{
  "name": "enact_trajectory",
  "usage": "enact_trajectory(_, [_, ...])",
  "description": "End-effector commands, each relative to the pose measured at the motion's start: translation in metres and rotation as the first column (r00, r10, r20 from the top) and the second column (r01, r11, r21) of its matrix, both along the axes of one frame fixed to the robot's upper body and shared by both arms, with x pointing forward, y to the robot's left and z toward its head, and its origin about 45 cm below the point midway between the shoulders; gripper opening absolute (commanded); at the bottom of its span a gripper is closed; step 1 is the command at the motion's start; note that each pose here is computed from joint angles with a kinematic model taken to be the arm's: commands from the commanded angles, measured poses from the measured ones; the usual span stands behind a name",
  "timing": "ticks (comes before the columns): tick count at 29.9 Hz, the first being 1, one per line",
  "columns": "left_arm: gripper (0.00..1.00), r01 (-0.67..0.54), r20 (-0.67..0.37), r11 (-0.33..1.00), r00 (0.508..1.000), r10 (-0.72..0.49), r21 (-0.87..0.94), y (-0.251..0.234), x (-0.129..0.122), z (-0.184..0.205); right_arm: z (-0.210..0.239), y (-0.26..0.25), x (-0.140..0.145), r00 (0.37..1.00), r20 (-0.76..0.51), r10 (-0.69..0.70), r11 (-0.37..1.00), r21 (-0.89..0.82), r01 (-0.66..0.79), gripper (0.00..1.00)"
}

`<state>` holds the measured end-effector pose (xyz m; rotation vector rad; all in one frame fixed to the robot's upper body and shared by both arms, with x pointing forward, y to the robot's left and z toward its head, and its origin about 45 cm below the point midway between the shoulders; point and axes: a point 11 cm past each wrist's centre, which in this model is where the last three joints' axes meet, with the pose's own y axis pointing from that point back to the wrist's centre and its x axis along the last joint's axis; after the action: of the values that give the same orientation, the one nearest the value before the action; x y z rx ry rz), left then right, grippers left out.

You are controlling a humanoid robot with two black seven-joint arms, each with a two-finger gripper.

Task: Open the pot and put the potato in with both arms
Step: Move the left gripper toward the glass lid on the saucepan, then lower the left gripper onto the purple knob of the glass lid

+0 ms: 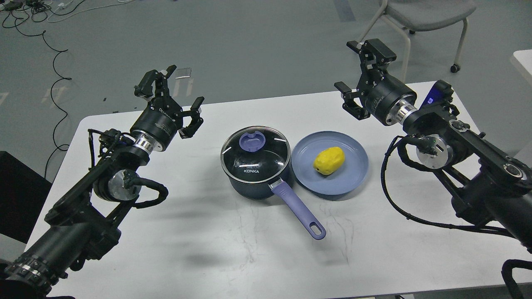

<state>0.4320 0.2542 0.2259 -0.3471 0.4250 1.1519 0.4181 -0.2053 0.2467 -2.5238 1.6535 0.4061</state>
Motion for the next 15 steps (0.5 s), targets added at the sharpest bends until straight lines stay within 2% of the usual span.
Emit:
enact_trajectory(1, [0.98,-0.007,0.000,1.000,1.000,0.007,0.002,0.001,0.000,-0.001,-0.001,-0.003,0.000,1.000,-0.002,-0.001,1.000,-0.008,0.001,1.00])
enact_trajectory(7, [0.98,0.002,0.023,0.992,1.000,-0.004,0.123,-0.001,0.001,-0.003,0.000,-0.024,-0.002,1.000,0.012,0.018,0.999,-0.045,-0.018,1.00])
enact_trajectory(11, [0.98,-0.022,0.098,0.937,0.995,-0.013,0.348,-0.001,0.006,0.004,-0.010,-0.046,-0.014,0.998,0.006,0.062,0.997,-0.037,-0.061,1.00])
enact_trajectory(13, [0.98,-0.081,0.157,0.873,0.988,0.005,0.480,0.001,0.013,0.012,-0.010,-0.057,-0.014,0.998,0.006,0.058,0.998,-0.035,-0.058,1.00])
enact_trajectory(15, [0.98,-0.115,0.226,0.778,0.973,-0.036,0.618,0.002,0.011,0.017,-0.019,-0.074,-0.010,1.000,-0.019,0.008,0.999,-0.038,-0.009,1.00])
